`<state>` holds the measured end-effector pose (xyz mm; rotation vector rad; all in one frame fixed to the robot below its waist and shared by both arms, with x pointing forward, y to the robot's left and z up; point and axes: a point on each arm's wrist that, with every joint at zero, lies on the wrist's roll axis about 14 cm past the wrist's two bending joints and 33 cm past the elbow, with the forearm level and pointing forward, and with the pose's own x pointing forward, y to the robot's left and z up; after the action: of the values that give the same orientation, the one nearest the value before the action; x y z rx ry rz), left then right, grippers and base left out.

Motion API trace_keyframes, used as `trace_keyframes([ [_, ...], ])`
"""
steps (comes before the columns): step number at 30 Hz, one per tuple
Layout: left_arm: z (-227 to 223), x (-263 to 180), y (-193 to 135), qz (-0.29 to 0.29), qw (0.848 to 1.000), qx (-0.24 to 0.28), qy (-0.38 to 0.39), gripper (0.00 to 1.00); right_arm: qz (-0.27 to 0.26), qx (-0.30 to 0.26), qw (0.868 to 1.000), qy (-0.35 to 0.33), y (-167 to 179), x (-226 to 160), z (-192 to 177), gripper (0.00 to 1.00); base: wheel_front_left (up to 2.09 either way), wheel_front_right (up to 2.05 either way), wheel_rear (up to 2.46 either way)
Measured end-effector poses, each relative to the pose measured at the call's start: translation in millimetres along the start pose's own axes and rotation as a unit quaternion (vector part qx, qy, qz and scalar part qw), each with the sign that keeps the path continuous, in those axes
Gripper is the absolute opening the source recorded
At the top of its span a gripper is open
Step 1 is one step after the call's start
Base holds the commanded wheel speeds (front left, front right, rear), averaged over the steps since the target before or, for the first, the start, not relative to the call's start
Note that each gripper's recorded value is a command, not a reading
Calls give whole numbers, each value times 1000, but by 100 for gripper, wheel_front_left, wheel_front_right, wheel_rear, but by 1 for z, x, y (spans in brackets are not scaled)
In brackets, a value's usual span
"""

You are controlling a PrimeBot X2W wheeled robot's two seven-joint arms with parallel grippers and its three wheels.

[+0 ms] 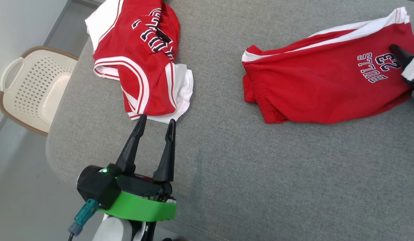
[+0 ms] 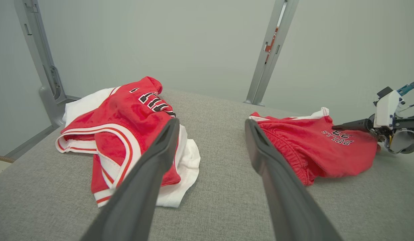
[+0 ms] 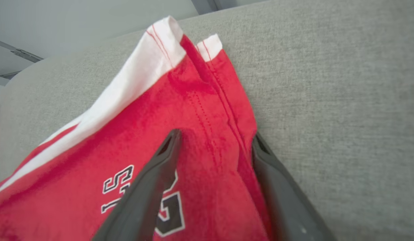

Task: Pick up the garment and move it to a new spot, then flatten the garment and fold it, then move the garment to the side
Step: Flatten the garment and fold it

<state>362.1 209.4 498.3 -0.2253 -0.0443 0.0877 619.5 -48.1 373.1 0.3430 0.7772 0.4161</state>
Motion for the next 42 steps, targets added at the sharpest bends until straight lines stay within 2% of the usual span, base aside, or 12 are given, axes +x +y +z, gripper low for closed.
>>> trace_keyframes([
  [1,-1,0,-1,-2,1000,-1,1,100,4,-2,1000,0,3,-1,0,3,0,0,0],
  [2,-2,0,-2,-3,1000,-2,3,100,8,-3,1000,-4,6,-1,1,0,0,0,0],
  [6,-5,0,-4,-8,1000,-5,6,100,12,-4,1000,-20,9,-6,1,0,0,0,0],
  [15,-7,-1,-16,-30,1000,-4,7,100,30,44,994,-93,15,-40,6,0,0,0,0],
  [24,-10,0,-43,-76,997,-17,7,100,-1,66,987,-144,-20,-102,-4,0,0,0,0],
  [29,-12,0,-58,-99,995,-26,7,100,-29,77,978,-192,-46,-143,0,0,0,0,0],
  [37,-7,-2,-81,-135,990,-36,-1,100,-76,67,963,-250,-80,-200,13,0,0,0,0],
  [42,-3,-3,-88,-147,988,-38,-6,100,-65,26,958,-278,-65,-214,38,0,0,0,0],
])
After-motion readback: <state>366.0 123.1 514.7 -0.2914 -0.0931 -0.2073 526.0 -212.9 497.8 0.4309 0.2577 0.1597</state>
